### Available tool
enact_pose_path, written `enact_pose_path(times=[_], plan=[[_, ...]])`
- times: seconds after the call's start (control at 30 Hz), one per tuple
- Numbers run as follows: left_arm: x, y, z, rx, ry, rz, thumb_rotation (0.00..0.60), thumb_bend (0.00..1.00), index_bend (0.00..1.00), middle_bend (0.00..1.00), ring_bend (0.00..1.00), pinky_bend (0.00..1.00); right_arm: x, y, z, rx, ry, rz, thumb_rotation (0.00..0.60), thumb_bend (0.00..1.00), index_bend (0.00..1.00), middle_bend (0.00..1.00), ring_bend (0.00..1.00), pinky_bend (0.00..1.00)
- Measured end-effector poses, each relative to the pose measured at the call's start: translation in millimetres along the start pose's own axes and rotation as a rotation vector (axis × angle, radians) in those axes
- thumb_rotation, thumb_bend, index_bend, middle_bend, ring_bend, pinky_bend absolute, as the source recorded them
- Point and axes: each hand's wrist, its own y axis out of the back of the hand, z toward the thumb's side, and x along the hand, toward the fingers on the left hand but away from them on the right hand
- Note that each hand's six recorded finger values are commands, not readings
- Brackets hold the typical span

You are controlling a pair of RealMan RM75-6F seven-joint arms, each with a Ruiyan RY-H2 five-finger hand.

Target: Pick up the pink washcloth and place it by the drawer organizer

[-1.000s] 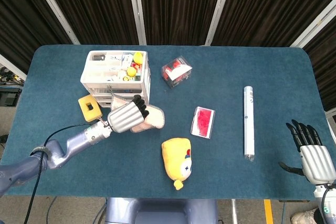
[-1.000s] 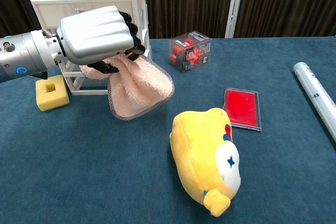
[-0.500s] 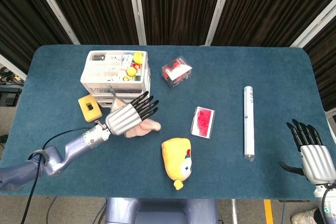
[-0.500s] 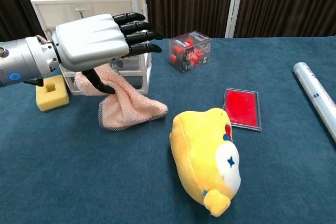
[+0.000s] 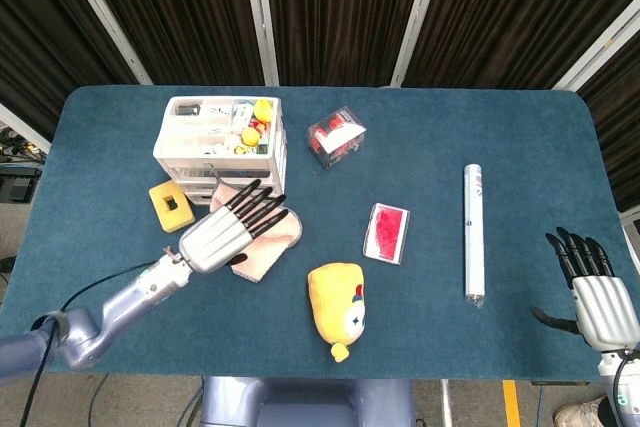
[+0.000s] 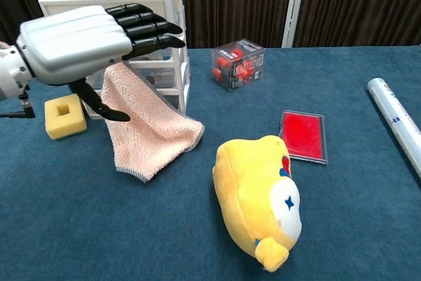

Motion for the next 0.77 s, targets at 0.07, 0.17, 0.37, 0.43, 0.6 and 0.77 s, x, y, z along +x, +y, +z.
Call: enact_pose_path(times=[0.07,0.17,0.37,0.43,0.6,0.77], plan=[[-15.1,5.3,-2.4,-0.038,0.041,-0.003,0.456,0.0,0.03,0.0,0.0,0.0,0.2,-0.1,0.2,0.005,0.001,0.0,0.6,0.0,0.0,0.0,0.0,0.0],[-46.8,10.4,-10.8,-0.089,0.136,-0.016,0.457,0.0,0.0,0.0,0.0,0.0,0.4,-0.1,0.5,0.014,0.002,-0.001,0.6,0.0,0.0,0.0,0.0,0.0],[-116.7,12.3,-26.3,-0.219,0.39,-0.101,0.442,0.0,0.0,0.0,0.0,0.0,0.7,-1.0,0.6,0.039,0.001,-0.002,0.6,0.0,0.0,0.0,0.0,0.0],[-140.8,11.3,-30.1,-0.273,0.479,-0.143,0.441,0.0,0.0,0.0,0.0,0.0,0.9,-1.3,0.7,0.049,0.002,-0.002,0.6,0.0,0.0,0.0,0.0,0.0],[-192.2,9.2,-41.9,-0.313,0.635,-0.174,0.444,0.0,0.0,0.0,0.0,0.0,1.2,-2.4,1.5,0.059,0.005,0.0,0.6,0.0,0.0,0.0,0.0,0.0],[-221.3,4.1,-49.2,-0.326,0.685,-0.158,0.443,0.0,0.0,0.0,0.0,0.0,1.8,-3.0,1.5,0.057,0.003,0.002,0.6,0.0,0.0,0.0,0.0,0.0]])
